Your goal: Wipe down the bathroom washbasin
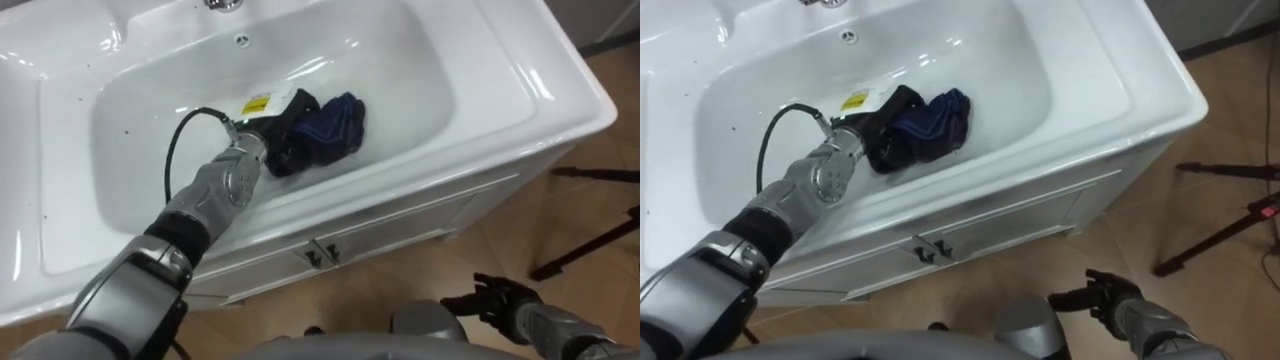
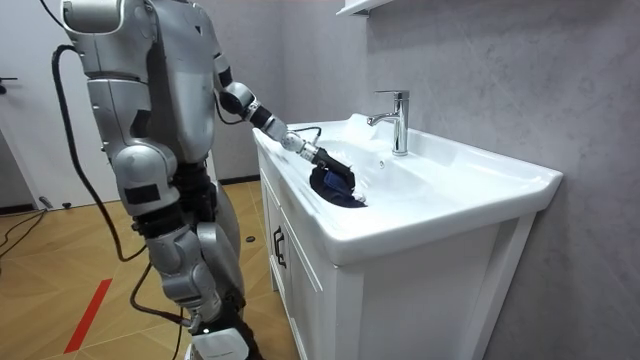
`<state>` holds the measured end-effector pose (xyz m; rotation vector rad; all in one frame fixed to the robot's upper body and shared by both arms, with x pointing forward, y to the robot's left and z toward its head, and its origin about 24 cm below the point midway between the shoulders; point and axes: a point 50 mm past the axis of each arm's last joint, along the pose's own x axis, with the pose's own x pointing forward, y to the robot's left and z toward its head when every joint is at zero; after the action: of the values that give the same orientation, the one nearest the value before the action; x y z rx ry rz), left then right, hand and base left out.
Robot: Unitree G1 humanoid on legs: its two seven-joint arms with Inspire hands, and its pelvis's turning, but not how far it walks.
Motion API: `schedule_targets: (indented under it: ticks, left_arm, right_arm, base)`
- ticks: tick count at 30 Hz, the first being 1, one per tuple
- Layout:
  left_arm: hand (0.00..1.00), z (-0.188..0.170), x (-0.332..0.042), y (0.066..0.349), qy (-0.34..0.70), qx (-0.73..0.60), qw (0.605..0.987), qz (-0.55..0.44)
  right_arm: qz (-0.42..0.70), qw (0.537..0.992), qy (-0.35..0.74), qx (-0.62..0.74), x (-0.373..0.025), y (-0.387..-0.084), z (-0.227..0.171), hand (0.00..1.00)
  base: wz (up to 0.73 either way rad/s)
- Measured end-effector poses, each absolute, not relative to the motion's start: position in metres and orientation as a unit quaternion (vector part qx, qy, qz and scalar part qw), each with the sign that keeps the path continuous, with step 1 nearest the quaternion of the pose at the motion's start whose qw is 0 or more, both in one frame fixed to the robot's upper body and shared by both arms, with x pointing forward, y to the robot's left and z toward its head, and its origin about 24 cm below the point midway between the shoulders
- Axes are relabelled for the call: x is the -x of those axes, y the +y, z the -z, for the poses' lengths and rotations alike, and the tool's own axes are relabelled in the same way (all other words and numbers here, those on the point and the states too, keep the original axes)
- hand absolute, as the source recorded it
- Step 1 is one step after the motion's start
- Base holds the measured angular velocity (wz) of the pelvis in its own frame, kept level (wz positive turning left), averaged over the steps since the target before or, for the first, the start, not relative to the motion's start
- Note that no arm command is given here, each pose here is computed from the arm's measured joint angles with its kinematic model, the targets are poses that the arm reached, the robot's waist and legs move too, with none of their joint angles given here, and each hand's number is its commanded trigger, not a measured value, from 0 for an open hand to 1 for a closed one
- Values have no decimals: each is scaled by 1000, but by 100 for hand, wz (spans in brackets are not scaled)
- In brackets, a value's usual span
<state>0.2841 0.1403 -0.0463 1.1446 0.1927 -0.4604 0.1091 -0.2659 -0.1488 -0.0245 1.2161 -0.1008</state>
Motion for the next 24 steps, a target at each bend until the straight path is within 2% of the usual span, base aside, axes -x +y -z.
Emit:
schedule_targets:
  ticks: [6, 14, 24]
  left_arm:
    - [100, 51, -266, 179, 110, -590, 775, 200]
    - [100, 54, -243, 204, 124, -645, 727, 198]
    - [100, 44, -234, 226, 137, -695, 675, 208]
  right_arm:
    - [60, 817, 573, -1, -102, -269, 149, 0]
    - [58, 818, 572, 3, -100, -272, 149, 0]
    - [53, 810, 583, 37, -92, -285, 146, 0]
  base:
    - [8]
    - [3]
    - [-3]
